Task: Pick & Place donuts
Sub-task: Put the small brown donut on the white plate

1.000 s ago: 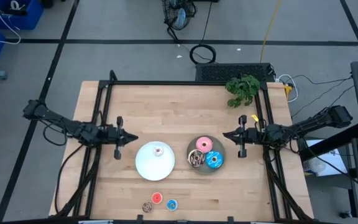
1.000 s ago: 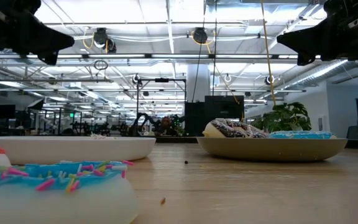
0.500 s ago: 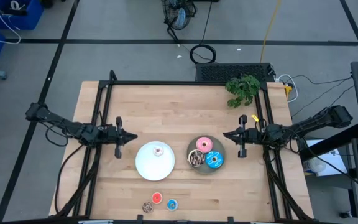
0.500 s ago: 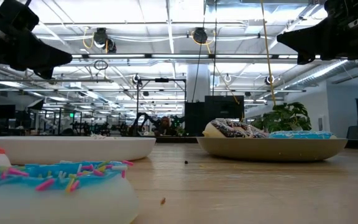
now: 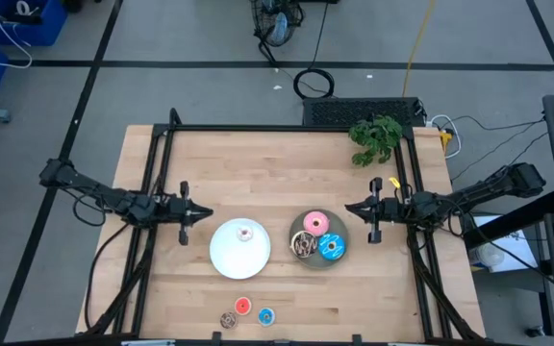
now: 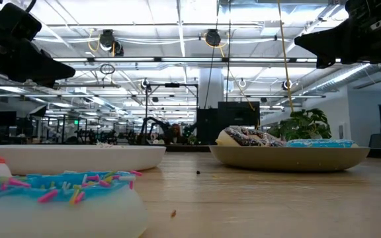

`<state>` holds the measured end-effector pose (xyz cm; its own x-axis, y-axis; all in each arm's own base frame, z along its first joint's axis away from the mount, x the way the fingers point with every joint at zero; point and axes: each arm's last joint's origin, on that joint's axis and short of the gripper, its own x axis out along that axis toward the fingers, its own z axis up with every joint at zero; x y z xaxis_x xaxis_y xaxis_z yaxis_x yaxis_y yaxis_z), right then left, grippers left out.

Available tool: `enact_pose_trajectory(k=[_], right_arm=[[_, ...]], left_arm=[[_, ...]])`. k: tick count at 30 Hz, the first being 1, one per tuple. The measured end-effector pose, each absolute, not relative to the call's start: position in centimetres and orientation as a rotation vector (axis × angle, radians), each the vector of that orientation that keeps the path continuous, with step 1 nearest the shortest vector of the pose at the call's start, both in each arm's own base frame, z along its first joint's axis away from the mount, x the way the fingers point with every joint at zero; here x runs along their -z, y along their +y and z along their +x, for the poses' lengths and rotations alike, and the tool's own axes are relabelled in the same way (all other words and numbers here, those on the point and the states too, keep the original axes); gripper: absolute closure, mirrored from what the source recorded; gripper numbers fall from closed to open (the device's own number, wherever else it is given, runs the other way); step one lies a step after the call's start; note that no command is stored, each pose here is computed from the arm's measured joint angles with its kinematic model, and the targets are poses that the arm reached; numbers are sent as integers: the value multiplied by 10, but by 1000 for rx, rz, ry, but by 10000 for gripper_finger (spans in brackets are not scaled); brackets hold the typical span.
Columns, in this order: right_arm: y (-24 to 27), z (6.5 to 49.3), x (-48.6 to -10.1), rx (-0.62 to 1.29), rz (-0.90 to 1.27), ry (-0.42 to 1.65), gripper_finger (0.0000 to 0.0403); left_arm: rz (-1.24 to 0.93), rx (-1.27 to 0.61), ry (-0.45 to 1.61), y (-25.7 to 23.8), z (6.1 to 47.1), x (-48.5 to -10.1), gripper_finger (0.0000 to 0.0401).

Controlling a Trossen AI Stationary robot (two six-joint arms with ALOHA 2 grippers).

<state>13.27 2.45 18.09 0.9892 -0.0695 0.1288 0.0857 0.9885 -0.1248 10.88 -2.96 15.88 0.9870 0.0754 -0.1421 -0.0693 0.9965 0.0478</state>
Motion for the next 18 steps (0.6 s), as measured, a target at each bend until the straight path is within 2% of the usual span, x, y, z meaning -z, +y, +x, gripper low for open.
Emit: enact_pose_trajectory(k=[8,18], right_arm=[[25,133,-181,78,-131,-124,403],[25,133,-181,78,-131,-124,403]], left_arm=[[35,-71,144,-30,109,-159,372],[-10,-65,137,-30,109,-159,397]])
